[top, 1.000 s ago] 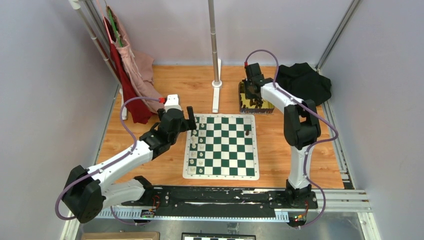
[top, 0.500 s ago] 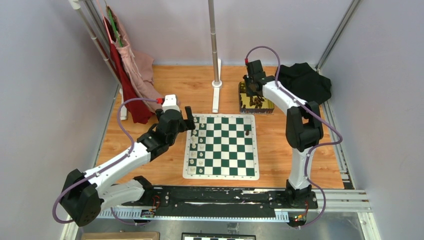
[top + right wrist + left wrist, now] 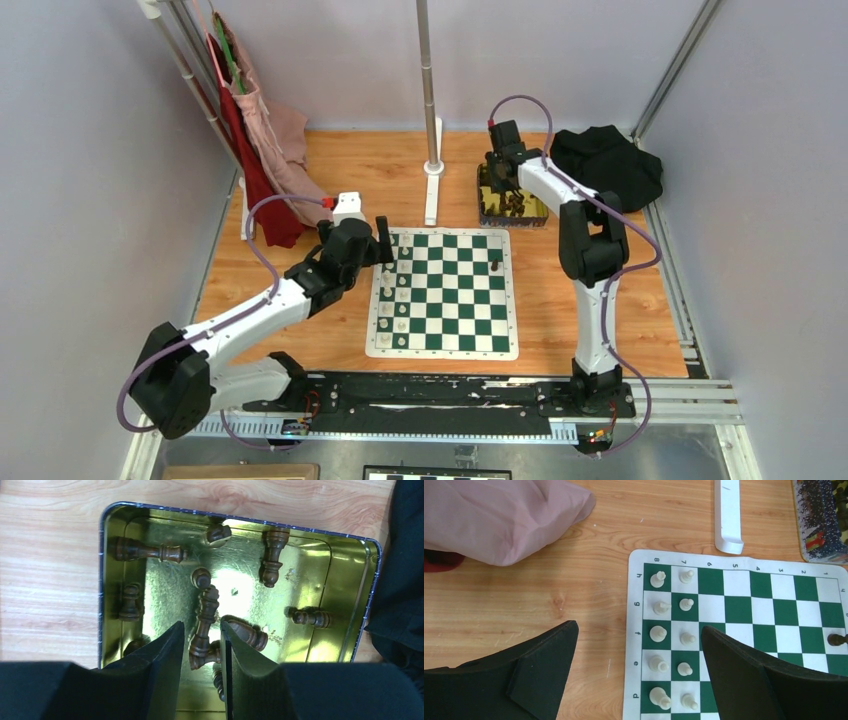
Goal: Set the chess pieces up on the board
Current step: Pick up the chess piece from the storage box.
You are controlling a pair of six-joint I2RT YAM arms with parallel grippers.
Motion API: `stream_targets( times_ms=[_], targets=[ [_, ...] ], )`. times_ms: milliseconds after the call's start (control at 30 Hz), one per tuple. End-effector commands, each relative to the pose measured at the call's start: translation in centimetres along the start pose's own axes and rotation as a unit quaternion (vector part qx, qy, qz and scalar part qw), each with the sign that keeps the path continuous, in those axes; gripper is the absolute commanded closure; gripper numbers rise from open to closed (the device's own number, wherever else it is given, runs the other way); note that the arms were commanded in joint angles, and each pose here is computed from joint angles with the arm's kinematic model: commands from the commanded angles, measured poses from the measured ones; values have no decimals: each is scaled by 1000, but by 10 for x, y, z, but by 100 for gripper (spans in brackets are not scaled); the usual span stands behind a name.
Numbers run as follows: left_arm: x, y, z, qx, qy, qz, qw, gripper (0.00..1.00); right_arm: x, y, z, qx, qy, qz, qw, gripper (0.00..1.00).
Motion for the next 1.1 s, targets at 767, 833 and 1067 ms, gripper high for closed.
stream_targets(
  times_ms=[767, 833, 1067],
  targets=[
    [-16, 12, 11, -14, -8, -7, 1000, 0, -16, -11, 32, 39, 16, 10, 999, 82],
    [-16, 11, 10, -14, -7, -8, 1000, 0, -16, -11, 31, 38, 16, 10, 999, 90],
    [-13, 17, 3, -23, -7, -12, 1000, 0, -19, 2, 9, -5, 30, 17, 999, 100]
  ],
)
Point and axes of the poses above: each gripper's point midway between its finger pads, its own z axis out along the fingers, its own x axis along the line the jaws close on, y = z × x, the point moved 10 cm from there along -z, back along the fingers, and after that the axes turned 3 degrees about -z, right-handed, at the moved point
